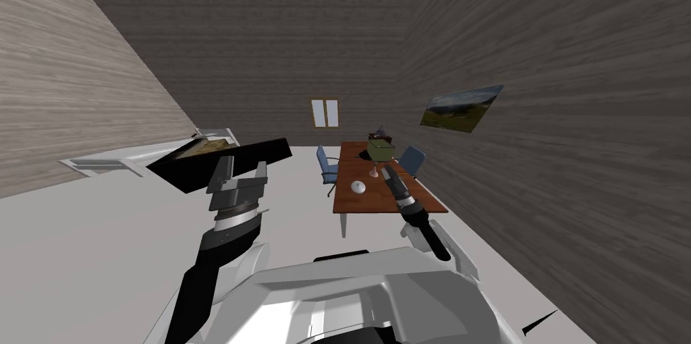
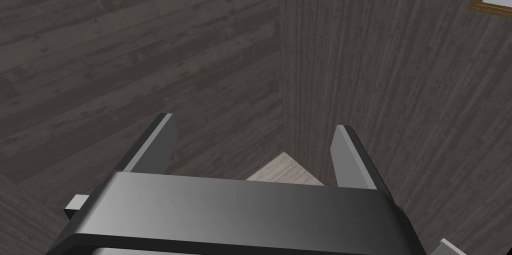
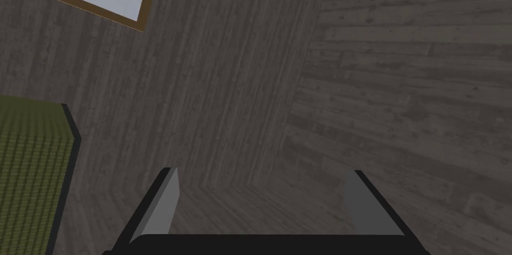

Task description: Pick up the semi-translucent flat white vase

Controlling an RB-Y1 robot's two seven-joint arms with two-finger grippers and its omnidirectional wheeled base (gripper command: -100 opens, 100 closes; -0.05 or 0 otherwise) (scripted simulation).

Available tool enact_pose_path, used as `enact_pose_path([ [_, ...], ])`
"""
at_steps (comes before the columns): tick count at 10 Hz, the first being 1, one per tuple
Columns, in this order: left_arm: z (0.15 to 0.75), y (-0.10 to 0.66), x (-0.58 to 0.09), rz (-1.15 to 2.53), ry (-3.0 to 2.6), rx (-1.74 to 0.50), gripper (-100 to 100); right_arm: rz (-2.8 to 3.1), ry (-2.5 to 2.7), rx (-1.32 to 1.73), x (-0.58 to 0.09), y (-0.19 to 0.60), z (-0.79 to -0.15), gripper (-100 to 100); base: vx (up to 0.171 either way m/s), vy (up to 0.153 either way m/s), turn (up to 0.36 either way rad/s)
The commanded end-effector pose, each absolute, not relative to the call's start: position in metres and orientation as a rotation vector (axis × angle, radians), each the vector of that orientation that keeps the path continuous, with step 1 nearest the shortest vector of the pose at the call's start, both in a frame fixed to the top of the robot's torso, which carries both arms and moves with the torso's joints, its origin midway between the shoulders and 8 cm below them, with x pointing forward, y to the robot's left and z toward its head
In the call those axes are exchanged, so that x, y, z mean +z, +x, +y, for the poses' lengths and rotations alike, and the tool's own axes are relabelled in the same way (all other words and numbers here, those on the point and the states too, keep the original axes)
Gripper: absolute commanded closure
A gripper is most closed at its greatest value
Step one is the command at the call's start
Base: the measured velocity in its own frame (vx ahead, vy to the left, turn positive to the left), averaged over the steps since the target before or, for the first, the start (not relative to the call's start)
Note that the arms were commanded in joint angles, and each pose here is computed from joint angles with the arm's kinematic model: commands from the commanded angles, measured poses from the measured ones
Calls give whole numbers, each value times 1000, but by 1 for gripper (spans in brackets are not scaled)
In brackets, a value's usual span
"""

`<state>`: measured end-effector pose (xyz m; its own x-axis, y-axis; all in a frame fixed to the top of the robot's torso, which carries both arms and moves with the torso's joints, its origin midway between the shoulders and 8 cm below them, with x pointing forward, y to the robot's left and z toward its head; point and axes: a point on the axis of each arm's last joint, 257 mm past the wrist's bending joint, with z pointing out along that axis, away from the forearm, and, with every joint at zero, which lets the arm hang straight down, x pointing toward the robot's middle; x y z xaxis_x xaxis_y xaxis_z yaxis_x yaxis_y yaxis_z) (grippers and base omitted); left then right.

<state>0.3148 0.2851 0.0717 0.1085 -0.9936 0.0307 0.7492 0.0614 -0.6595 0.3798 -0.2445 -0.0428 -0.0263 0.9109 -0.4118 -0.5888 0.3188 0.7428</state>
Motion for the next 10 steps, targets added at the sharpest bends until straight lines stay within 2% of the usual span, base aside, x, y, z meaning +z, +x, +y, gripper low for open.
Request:
enact_pose_path([
  [1,285,315,72,502,-608,-1404,0,1063,365,1234,-50,380,-241,-100,-3,93,48],
  [10,285,315,72,502,-608,-1404,0,1408,111,1073,-136,385,-229,-100,6,106,104],
])
